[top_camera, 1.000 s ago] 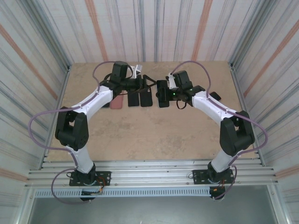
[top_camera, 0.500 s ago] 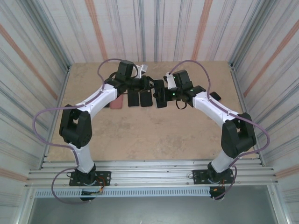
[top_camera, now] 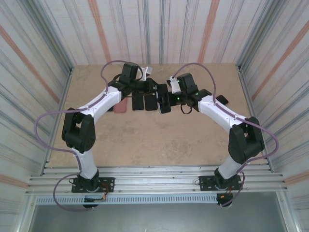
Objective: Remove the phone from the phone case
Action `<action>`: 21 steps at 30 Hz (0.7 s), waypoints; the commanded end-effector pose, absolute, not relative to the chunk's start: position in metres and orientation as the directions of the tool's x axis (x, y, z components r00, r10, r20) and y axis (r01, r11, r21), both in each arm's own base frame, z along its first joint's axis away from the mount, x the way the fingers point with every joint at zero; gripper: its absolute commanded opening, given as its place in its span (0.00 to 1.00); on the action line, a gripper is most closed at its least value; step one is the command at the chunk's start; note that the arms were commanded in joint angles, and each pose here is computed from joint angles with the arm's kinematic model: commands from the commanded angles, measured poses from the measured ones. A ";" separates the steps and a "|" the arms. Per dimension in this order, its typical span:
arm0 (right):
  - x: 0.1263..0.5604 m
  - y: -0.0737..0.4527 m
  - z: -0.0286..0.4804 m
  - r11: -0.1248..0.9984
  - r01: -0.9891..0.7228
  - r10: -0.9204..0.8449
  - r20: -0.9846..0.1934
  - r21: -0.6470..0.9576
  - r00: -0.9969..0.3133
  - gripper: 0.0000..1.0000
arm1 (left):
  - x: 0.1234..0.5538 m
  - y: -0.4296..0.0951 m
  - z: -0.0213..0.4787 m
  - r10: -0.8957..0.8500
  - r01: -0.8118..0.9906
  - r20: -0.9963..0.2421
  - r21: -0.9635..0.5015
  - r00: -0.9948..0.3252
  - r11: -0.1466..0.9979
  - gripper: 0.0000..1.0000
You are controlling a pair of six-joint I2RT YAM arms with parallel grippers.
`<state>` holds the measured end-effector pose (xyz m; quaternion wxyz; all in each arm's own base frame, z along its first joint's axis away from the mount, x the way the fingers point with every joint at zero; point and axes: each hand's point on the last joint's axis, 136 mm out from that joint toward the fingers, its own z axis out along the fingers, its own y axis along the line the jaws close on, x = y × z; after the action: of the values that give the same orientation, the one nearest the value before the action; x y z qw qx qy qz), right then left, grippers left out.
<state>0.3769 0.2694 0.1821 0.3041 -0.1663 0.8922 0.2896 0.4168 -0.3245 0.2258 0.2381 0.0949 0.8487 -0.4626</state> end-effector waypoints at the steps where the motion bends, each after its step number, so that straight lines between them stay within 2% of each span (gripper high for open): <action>1: 0.380 0.282 0.224 0.729 -0.550 -0.118 -0.717 0.407 -0.687 0.37 | 0.417 -0.332 0.233 -0.037 0.419 -0.515 -0.735 -0.856 0.533 0.20; 6: 0.382 0.284 0.226 0.724 -0.556 -0.119 -0.720 0.408 -0.683 0.37 | 0.415 -0.334 0.231 -0.029 0.419 -0.507 -0.743 -0.862 0.521 0.19; 14: 0.383 0.284 0.224 0.726 -0.554 -0.126 -0.714 0.407 -0.688 0.38 | 0.419 -0.329 0.237 -0.058 0.402 -0.496 -0.762 -0.866 0.508 0.08; 16: 0.382 0.285 0.225 0.724 -0.556 -0.124 -0.715 0.408 -0.687 0.42 | 0.421 -0.327 0.240 -0.072 0.393 -0.488 -0.773 -0.870 0.498 0.07; 19: 0.381 0.284 0.224 0.722 -0.555 -0.120 -0.716 0.412 -0.688 0.62 | 0.424 -0.324 0.248 -0.103 0.382 -0.485 -0.788 -0.869 0.483 0.06; 21: 0.379 0.284 0.224 0.721 -0.554 -0.116 -0.715 0.417 -0.689 0.70 | 0.426 -0.321 0.257 -0.123 0.380 -0.488 -0.794 -0.864 0.474 0.06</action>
<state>0.3805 0.2723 0.1943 0.3151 -0.1715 0.8867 0.2917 0.4197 -0.3217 0.2270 0.2267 0.0743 0.8477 -0.4738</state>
